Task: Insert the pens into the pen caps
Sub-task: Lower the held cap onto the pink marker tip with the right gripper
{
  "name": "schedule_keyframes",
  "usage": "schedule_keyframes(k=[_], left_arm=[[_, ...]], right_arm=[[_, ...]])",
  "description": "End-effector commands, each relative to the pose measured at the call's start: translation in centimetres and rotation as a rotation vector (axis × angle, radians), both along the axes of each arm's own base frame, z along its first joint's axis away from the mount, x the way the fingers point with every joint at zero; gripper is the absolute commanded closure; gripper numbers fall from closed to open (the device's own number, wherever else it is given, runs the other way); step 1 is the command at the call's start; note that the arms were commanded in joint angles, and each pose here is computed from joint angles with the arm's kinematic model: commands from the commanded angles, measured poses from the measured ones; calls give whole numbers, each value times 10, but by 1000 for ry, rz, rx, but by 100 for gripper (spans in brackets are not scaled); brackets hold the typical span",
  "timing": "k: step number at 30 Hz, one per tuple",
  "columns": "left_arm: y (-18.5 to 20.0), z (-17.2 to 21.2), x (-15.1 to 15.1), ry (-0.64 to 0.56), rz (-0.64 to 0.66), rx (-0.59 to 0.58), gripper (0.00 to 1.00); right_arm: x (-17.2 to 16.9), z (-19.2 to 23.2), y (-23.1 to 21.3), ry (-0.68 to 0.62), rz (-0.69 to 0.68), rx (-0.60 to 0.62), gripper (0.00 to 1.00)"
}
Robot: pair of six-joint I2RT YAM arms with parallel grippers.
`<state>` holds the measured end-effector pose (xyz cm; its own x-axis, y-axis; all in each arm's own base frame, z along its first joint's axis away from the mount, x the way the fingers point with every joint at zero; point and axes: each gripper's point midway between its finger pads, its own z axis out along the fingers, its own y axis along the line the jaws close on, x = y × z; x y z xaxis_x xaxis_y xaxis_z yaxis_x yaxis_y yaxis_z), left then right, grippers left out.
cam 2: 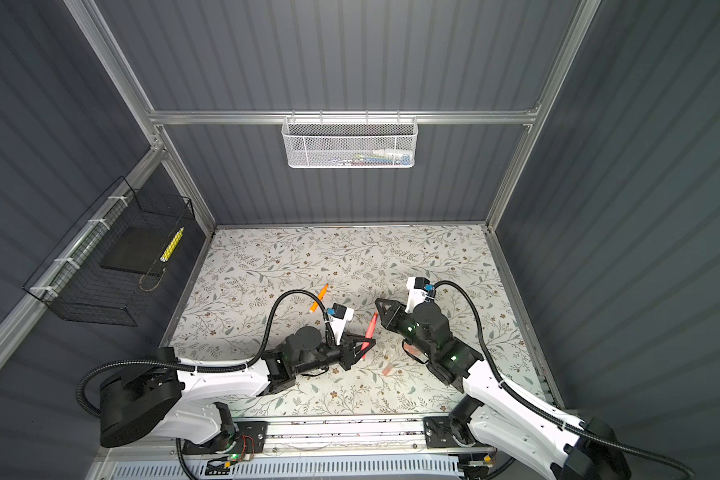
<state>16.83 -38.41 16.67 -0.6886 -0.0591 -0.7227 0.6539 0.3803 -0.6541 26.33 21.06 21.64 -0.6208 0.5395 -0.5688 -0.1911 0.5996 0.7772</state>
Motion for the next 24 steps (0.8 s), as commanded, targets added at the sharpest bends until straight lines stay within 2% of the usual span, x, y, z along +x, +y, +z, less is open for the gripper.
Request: schedule_keyframes(k=[1, 12, 24], left_arm=[[-8, 12, -2, -8, -19, -43, 100], [-5, 15, 6, -20, 33, -32, 100], [-11, 39, 15, -54, 55, -63, 100]], right_arm=[[2, 2, 1, -2, -2, 2, 100], [-1, 5, 4, -23, 18, 29, 100], [-1, 5, 12, -20, 42, 41, 100]])
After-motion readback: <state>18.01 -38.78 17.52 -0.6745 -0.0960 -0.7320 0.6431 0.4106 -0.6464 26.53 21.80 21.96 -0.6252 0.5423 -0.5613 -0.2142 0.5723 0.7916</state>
